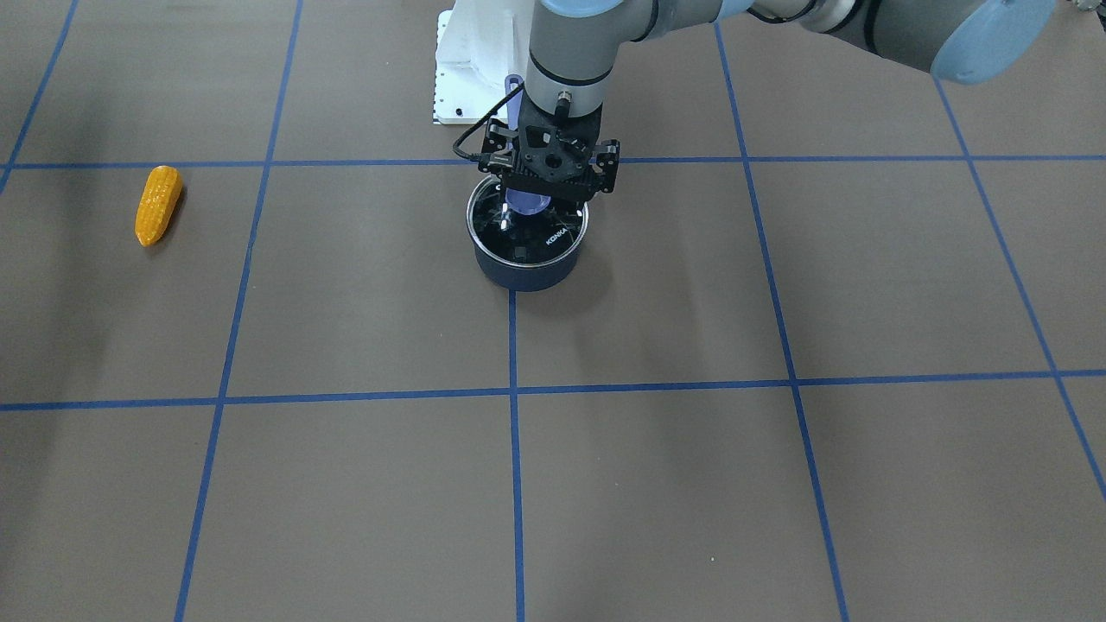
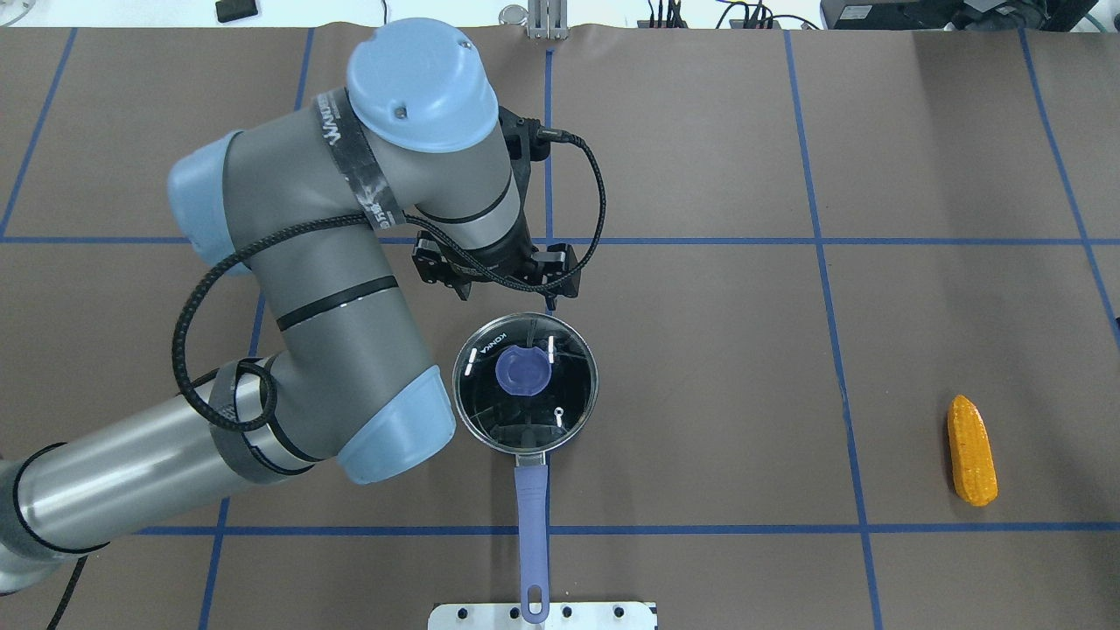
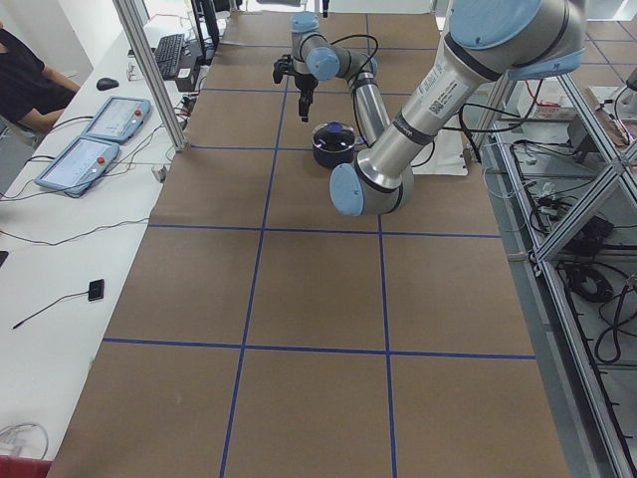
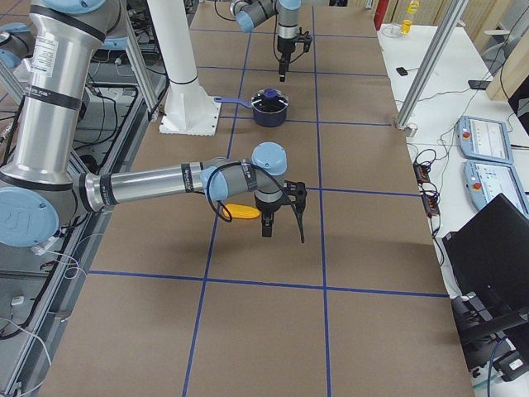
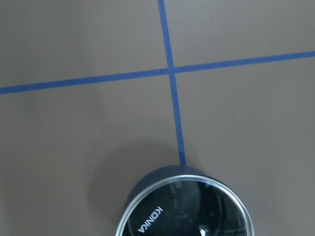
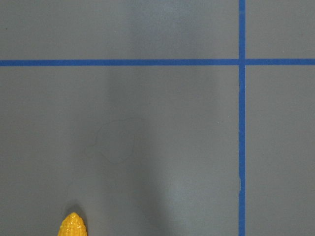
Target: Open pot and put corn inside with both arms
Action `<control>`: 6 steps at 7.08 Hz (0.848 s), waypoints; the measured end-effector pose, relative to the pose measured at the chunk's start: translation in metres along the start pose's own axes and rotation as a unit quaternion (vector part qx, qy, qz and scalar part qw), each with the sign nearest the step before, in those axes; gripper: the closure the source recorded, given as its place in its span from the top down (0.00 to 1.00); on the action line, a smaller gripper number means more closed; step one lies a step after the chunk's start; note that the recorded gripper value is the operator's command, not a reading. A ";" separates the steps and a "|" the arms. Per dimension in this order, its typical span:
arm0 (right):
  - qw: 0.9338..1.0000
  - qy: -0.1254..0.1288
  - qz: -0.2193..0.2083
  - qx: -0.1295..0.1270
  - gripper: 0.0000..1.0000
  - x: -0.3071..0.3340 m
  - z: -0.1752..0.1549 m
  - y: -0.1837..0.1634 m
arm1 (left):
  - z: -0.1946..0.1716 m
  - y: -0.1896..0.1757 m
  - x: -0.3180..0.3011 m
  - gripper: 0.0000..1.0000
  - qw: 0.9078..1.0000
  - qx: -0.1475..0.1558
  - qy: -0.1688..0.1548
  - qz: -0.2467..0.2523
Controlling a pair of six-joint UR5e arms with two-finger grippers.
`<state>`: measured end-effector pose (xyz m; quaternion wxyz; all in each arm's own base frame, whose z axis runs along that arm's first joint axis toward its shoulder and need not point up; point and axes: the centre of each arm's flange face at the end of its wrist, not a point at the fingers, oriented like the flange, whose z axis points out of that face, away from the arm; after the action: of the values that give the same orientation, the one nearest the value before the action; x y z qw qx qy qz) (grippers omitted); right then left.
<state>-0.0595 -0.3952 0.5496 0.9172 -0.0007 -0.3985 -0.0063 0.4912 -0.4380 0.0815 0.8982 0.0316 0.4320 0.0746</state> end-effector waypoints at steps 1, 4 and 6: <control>1.000 -0.003 -0.003 -0.013 1.00 -0.021 0.012 0.006 | 0.013 0.001 0.006 0.99 1.000 -0.008 -0.007 0.001; 0.999 -0.004 -0.011 -0.042 1.00 -0.069 0.034 0.018 | 0.038 0.002 0.010 0.98 0.999 -0.022 -0.022 0.003; 0.999 0.006 -0.022 -0.050 1.00 -0.079 0.044 0.022 | 0.053 0.014 0.016 0.97 0.999 -0.036 -0.025 0.007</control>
<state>-0.1453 -0.3717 0.5225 0.9179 -0.0373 -0.3923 -0.0464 0.5412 -0.4210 0.1039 0.9088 0.0043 0.4061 0.0956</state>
